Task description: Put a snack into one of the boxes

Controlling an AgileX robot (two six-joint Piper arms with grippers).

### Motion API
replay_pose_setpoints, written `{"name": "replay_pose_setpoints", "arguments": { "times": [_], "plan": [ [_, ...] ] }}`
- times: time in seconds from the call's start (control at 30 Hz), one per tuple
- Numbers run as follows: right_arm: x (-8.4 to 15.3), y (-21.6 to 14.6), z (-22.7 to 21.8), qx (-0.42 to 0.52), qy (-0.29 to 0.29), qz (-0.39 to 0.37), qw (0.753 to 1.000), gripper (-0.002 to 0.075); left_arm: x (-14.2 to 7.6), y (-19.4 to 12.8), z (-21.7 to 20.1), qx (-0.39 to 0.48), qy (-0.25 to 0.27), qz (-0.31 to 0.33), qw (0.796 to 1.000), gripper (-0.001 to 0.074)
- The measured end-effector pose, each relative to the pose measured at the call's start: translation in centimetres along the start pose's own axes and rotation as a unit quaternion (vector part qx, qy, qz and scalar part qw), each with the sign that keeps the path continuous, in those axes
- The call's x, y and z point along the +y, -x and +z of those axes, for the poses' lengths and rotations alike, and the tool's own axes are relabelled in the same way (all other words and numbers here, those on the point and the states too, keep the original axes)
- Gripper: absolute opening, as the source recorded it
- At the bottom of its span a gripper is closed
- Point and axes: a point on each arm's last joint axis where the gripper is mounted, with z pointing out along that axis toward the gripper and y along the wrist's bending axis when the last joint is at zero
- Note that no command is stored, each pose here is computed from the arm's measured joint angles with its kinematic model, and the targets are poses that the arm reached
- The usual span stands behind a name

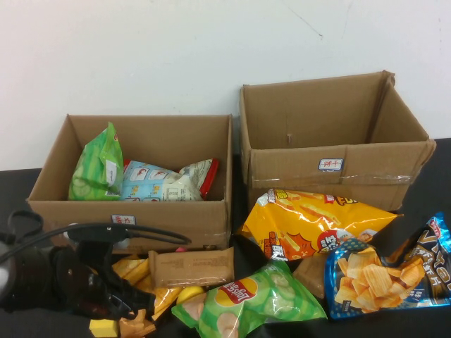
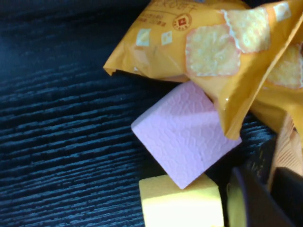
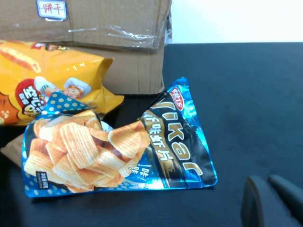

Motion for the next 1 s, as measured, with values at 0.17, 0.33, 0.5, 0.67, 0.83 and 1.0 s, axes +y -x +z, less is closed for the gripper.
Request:
{"name": "replay_pose_setpoints", "arguments": {
  "times": [0.17, 0.33, 0.5, 0.67, 0.83, 1.0],
  "plan": [
    [0.0, 0.0, 0.0, 0.0, 0.0, 0.0, 1.0, -0.0001, -0.1, 0.2, -0.7, -0.004, -0.005, 0.001, 1.0, 0.0009],
    [0.0, 0.0, 0.0, 0.0, 0.0, 0.0, 1.0, -0.0001, -0.7, 1.0, -4.0, -0.036, -0.023, 0.01, 0.999, 0.0003],
    [0.0, 0.0, 0.0, 0.0, 0.0, 0.0, 1.0, -0.0001, -1.2, 1.8, -8.7, -0.097, -0.043, 0.021, 0.994, 0.0001],
    [0.0, 0.0, 0.0, 0.0, 0.0, 0.0, 1.0, -0.0001, -1.5, 2.1, -13.9, -0.187, -0.059, 0.035, 0.98, 0.0001],
    [0.0, 0.0, 0.0, 0.0, 0.0, 0.0, 1.0, -0.0001, -1.8, 4.0, -17.7, -0.282, -0.062, 0.035, 0.957, 0.0001],
    [0.0, 0.0, 0.0, 0.0, 0.0, 0.0, 1.0, -0.0001, -2.1, 8.1, -18.5, -0.353, -0.052, 0.027, 0.934, 0.0001]
  ]
}}
